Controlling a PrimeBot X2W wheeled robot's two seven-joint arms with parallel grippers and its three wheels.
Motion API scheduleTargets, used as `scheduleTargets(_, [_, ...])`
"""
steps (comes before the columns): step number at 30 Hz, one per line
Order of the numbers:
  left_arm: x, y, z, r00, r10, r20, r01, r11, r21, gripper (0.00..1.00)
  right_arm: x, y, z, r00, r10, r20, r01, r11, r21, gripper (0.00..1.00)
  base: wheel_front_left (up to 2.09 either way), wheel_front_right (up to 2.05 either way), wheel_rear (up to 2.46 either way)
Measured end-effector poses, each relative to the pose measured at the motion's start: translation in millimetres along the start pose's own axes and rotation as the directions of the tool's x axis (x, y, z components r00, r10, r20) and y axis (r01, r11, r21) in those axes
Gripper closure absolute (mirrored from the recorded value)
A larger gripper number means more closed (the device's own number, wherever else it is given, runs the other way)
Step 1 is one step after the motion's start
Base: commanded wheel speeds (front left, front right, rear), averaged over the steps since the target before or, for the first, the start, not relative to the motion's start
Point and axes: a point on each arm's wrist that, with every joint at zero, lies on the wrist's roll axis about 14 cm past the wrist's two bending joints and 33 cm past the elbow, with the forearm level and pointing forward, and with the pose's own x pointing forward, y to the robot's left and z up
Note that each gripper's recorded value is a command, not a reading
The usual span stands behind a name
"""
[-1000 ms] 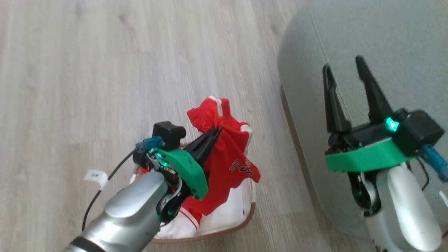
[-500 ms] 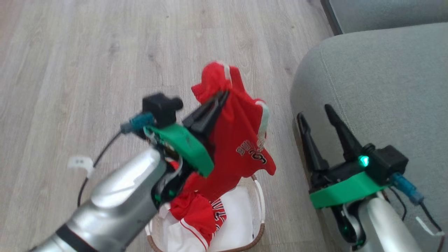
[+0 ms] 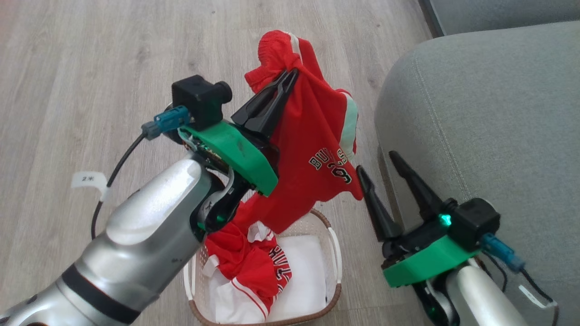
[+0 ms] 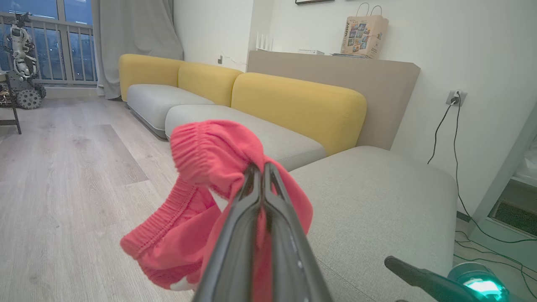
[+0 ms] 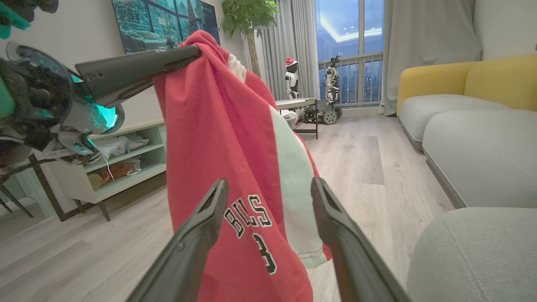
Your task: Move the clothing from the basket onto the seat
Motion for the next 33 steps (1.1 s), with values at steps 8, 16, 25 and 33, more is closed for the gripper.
scheduleTargets(8, [1.2,0.7,-5.9,1.0,-0.001,-0.012,0.001,1.0,-0.004,1.0,4.3,11.2,-16.0,0.996,0.072,-0.059,-0.073,0.997,-0.009,0.0,0.0,0.0,0.0])
scheduleTargets(16, [-5.0,-4.6,-8.3,1.0,-0.008,-0.025,0.008,1.0,-0.004,1.0,15.9,21.2,-57.1,0.964,0.134,-0.231,-0.136,0.991,0.006,0.0,0.0,0.0,0.0])
scheduleTargets(25, [-6.8,-17.6,-1.1,0.999,-0.041,-0.014,0.041,0.999,-0.001,1.0,35.1,44.3,-85.5,0.917,0.22,-0.333,-0.225,0.974,0.027,0.0,0.0,0.0,0.0])
scheduleTargets(33, [-11.7,-19.4,-3.7,0.999,-0.038,-0.028,0.038,0.999,-0.002,1.0,51.9,52.5,-101.7,0.899,0.239,-0.368,-0.239,0.97,0.045,0.0,0.0,0.0,0.0])
